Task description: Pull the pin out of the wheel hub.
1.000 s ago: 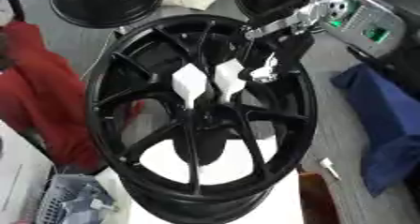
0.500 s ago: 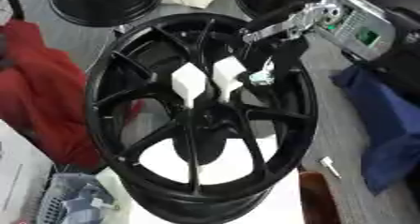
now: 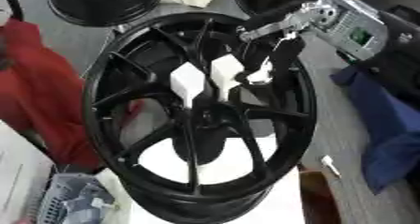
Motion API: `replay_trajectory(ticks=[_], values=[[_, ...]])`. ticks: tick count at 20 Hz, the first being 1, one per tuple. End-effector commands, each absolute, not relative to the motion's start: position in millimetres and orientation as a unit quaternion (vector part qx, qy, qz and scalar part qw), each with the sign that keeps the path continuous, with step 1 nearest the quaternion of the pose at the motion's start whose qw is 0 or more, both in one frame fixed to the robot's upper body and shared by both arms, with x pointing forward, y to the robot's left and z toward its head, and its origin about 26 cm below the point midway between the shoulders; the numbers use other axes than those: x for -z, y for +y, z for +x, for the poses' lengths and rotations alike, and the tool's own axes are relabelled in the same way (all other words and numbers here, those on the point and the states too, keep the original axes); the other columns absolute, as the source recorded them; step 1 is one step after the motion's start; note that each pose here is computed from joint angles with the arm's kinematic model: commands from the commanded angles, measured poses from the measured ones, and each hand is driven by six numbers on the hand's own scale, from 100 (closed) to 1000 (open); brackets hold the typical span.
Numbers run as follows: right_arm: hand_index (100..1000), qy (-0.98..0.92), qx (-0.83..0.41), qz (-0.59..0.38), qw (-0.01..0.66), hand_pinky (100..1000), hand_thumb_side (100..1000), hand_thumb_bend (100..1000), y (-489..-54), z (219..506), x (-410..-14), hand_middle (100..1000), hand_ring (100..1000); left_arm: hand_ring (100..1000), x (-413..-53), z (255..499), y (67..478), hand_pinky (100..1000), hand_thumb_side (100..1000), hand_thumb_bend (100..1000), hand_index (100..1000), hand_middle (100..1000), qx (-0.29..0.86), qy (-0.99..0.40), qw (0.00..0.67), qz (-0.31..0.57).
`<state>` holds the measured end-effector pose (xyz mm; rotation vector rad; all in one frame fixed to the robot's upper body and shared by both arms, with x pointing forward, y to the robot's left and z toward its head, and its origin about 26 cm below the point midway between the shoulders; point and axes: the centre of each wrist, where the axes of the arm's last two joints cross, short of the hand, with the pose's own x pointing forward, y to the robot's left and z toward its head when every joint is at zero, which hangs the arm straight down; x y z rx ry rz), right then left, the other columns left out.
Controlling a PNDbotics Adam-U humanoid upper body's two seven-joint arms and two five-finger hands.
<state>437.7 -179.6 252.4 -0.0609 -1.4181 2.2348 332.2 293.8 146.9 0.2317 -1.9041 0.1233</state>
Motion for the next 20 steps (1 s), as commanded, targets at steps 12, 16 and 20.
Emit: replay_trajectory(ticks=[12,16,20], values=[[526,-0.637,-0.732,-0.034,0.239,828,532,100,-200.0,431.3,-278.0,491,642,824,-153.8,332.5,297.1,825,733,346,838,724,-0.053,-0.816,0.566,0.103],[513,-0.655,-0.712,-0.042,0.252,822,483,100,-216.5,430.2,-281.5,478,621,823,-152.9,332.0,299.9,825,734,345,838,724,-0.056,-0.814,0.567,0.109],[511,-0.699,-0.655,-0.068,0.280,824,420,100,-270.3,419.1,-287.3,475,613,823,-153.9,331.8,301.7,826,737,342,839,725,-0.058,-0.814,0.567,0.113]])
